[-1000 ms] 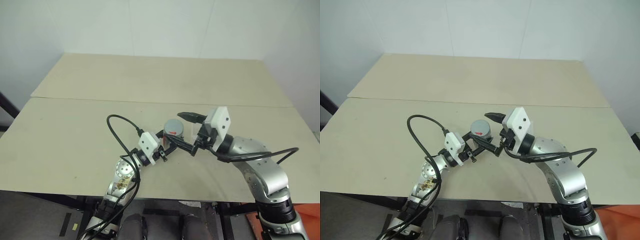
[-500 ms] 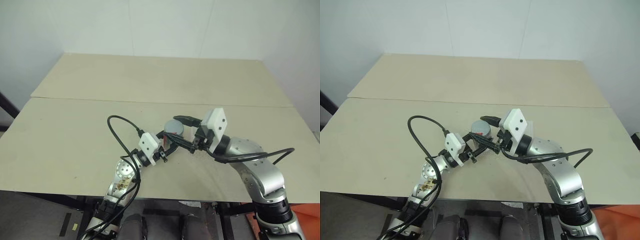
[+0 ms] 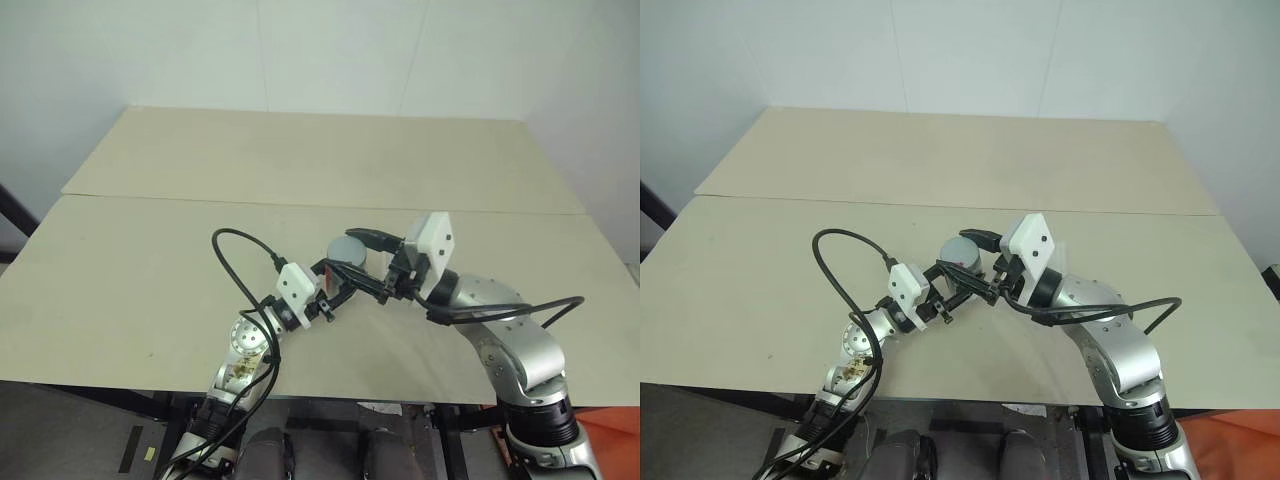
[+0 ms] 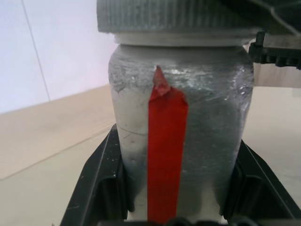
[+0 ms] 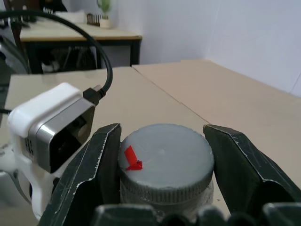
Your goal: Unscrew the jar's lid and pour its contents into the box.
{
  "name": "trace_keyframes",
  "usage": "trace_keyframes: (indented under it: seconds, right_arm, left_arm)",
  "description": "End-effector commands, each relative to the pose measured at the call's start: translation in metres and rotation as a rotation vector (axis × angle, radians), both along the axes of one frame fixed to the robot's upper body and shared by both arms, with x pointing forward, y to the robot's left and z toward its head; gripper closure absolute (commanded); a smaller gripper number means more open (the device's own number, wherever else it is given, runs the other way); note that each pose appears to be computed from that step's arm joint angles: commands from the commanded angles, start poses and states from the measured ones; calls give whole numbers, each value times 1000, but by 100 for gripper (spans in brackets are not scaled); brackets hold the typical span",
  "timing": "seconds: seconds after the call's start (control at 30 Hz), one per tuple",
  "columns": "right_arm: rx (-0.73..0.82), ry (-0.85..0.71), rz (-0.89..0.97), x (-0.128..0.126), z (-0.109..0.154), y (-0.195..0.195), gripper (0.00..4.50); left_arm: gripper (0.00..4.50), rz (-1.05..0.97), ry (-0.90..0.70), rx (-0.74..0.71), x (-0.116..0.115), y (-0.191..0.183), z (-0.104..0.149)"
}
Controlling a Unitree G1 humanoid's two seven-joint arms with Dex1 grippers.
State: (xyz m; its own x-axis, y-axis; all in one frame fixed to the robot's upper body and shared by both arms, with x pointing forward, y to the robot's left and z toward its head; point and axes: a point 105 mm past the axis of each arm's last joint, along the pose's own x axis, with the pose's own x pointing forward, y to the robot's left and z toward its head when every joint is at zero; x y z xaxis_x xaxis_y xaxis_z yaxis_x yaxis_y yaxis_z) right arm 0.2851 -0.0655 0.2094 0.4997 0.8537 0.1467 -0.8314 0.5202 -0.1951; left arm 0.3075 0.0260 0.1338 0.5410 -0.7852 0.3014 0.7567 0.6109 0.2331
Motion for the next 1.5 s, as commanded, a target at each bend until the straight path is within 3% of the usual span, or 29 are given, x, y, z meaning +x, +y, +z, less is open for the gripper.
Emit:
trace_keyframes:
  seconds: [0.03, 0.23, 0.4, 0.53, 0.73, 0.93, 1.13, 1.2, 1.33, 1.5]
  right_arm:
    - [111, -16, 15, -3, 28, -7, 175]
    - [204, 54, 17, -2, 34, -15, 175]
    - [188, 41, -233, 13, 27, -57, 175]
    - [11, 23, -508, 26, 3, -105, 175]
    - [-172, 239, -741, 28, -51, -161, 175]
    - [-265, 412, -799, 12, -93, -172, 175]
    - [-301, 580, -830, -1, -117, -184, 175]
    - [-336, 587, -806, -5, -119, -184, 103]
    - [-358, 573, -789, -8, -114, -183, 3]
    - [-340, 436, -771, -5, -75, -189, 3]
  left_arm:
    - [251, -23, -33, -7, -4, -4, 6]
    - [251, -21, -32, -8, -5, -4, 5]
    - [251, -13, -33, -7, -5, -2, 5]
    - [251, -3, -31, 0, -3, 1, 4]
    - [251, -20, -21, 5, 1, -1, 6]
    - [251, -10, -32, 20, 6, -1, 7]
    - [251, 0, -43, 49, 7, 0, 3]
    - [251, 6, -46, 60, 8, 0, 2]
    - [251, 42, -51, 78, 16, 3, 2]
    - [251, 128, -54, 89, 33, 5, 6]
